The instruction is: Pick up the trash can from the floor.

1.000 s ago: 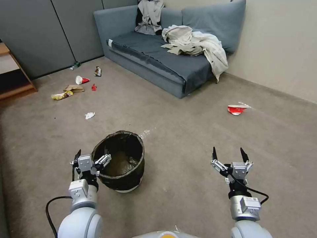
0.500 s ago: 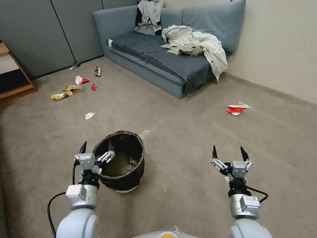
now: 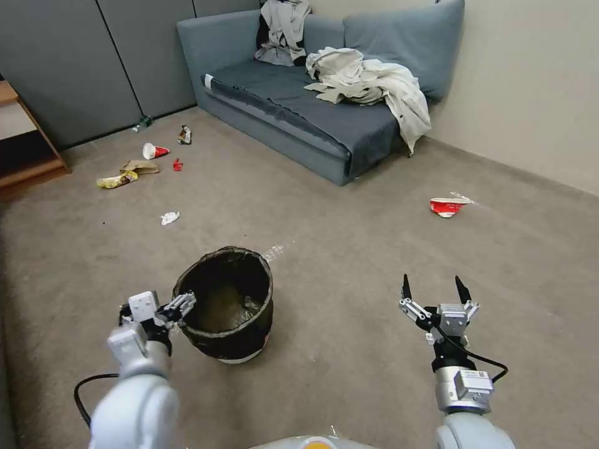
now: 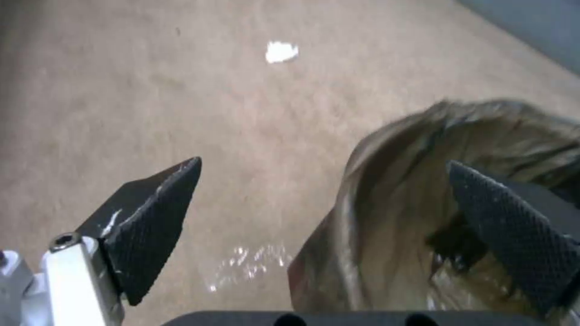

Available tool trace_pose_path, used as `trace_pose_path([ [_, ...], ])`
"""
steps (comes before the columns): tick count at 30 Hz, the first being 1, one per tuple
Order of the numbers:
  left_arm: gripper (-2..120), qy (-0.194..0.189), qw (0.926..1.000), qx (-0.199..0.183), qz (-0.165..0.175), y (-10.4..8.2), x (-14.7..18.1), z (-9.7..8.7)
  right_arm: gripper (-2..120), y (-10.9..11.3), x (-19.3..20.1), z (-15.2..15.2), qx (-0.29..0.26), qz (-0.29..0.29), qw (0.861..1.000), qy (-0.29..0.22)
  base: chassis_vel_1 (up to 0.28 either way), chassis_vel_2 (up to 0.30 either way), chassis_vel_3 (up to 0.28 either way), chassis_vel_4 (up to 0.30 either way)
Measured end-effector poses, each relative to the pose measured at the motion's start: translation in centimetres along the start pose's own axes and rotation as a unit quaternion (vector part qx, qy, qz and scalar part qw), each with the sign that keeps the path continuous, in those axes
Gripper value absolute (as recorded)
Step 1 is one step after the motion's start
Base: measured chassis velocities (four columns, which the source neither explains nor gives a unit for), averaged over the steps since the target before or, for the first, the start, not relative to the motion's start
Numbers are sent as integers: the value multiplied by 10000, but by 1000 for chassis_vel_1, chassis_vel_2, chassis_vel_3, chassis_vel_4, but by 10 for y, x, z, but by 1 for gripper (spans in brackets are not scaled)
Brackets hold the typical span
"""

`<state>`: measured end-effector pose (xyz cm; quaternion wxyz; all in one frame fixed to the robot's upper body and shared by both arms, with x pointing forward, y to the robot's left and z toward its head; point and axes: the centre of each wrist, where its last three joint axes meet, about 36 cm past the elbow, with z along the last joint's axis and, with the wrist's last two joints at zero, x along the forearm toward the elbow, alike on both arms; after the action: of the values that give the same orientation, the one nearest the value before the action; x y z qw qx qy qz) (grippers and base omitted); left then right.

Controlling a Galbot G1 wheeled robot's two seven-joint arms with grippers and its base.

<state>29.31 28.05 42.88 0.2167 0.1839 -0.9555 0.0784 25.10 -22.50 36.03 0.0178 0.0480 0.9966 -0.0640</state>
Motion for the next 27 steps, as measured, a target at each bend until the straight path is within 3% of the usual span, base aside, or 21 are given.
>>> trace_pose_path([
  [5,100,465,9984,215,235,9,-16,3,100,1,-1,1,-8,-6,10000,4,0,0,0,0],
  [10,100,715,9967,189,321,10,-29,6,100,0,-2,1,-6,21,10000,6,0,0,0,0],
  [18,100,878,9944,41,585,5,-44,1,100,1,-2,4,-14,42,10000,40,0,0,0,0],
  [27,97,1129,9921,-75,541,-2,-61,-5,100,1,-2,7,-7,44,10000,71,0,0,0,0],
])
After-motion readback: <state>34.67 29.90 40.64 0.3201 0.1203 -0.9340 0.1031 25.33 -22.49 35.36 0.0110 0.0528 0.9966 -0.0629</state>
